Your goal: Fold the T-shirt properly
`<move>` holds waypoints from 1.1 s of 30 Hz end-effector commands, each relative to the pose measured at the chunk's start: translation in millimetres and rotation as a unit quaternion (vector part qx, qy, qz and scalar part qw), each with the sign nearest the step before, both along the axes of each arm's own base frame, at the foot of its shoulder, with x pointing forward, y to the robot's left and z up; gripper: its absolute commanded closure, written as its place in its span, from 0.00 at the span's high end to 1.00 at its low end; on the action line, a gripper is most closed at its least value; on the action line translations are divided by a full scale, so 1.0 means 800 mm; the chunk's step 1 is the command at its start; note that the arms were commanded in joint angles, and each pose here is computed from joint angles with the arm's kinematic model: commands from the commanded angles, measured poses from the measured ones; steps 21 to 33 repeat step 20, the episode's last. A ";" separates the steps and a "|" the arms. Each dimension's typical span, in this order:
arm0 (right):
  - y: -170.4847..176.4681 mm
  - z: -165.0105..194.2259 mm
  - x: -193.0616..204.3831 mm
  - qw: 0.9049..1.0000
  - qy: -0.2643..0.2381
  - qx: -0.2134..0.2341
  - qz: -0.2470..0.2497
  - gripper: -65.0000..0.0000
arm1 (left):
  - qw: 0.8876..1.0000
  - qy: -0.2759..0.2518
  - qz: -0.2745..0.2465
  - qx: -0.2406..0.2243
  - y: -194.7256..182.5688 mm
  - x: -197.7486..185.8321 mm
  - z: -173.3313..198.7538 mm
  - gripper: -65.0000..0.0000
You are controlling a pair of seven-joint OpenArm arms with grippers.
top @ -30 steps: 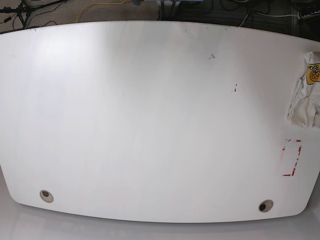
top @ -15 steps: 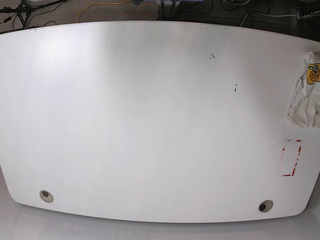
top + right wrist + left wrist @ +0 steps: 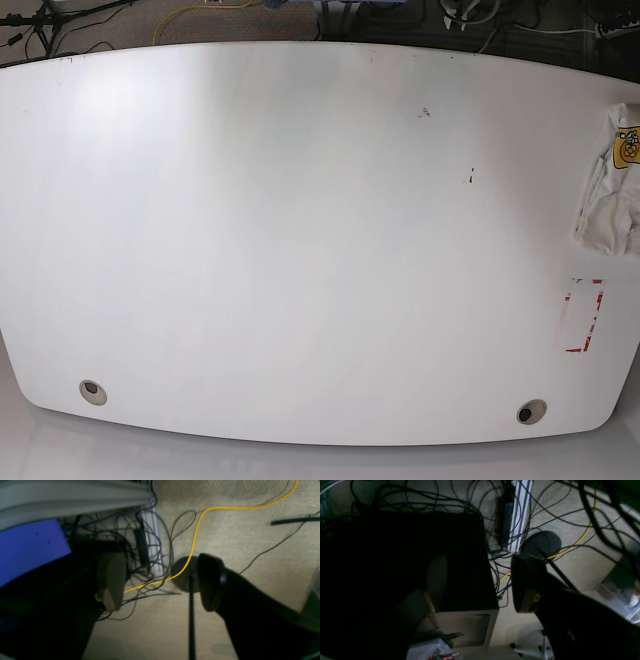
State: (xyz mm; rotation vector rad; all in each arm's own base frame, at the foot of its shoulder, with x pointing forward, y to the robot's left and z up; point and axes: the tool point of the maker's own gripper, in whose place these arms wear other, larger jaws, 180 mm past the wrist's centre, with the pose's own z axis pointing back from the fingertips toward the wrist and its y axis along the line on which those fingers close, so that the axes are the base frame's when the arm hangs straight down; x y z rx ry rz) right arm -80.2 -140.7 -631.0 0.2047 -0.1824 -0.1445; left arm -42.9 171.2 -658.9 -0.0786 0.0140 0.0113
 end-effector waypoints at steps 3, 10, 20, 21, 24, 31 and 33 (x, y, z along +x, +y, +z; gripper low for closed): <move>0.003 -0.005 -0.014 1.000 0.020 -0.004 0.003 0.67 | 1.000 0.018 0.000 0.004 0.006 -0.010 0.000 0.57; 0.010 -0.012 -0.015 0.999 0.040 0.000 0.015 0.66 | 0.999 0.048 -0.003 0.004 0.005 -0.019 0.001 0.57; 0.026 -0.013 -0.009 0.999 0.037 0.010 0.013 0.66 | 0.999 0.043 -0.003 0.014 0.007 -0.005 -0.001 0.57; 0.026 -0.013 -0.009 0.999 0.037 0.010 0.013 0.66 | 0.999 0.043 -0.003 0.014 0.007 -0.005 -0.001 0.57; 0.026 -0.013 -0.009 0.999 0.037 0.010 0.013 0.66 | 0.999 0.043 -0.003 0.014 0.007 -0.005 -0.001 0.57; 0.026 -0.013 -0.009 0.999 0.037 0.010 0.013 0.66 | 0.999 0.043 -0.003 0.014 0.007 -0.005 -0.001 0.57; 0.026 -0.013 -0.009 0.999 0.037 0.010 0.013 0.66 | 0.999 0.043 -0.003 0.014 0.007 -0.005 -0.001 0.57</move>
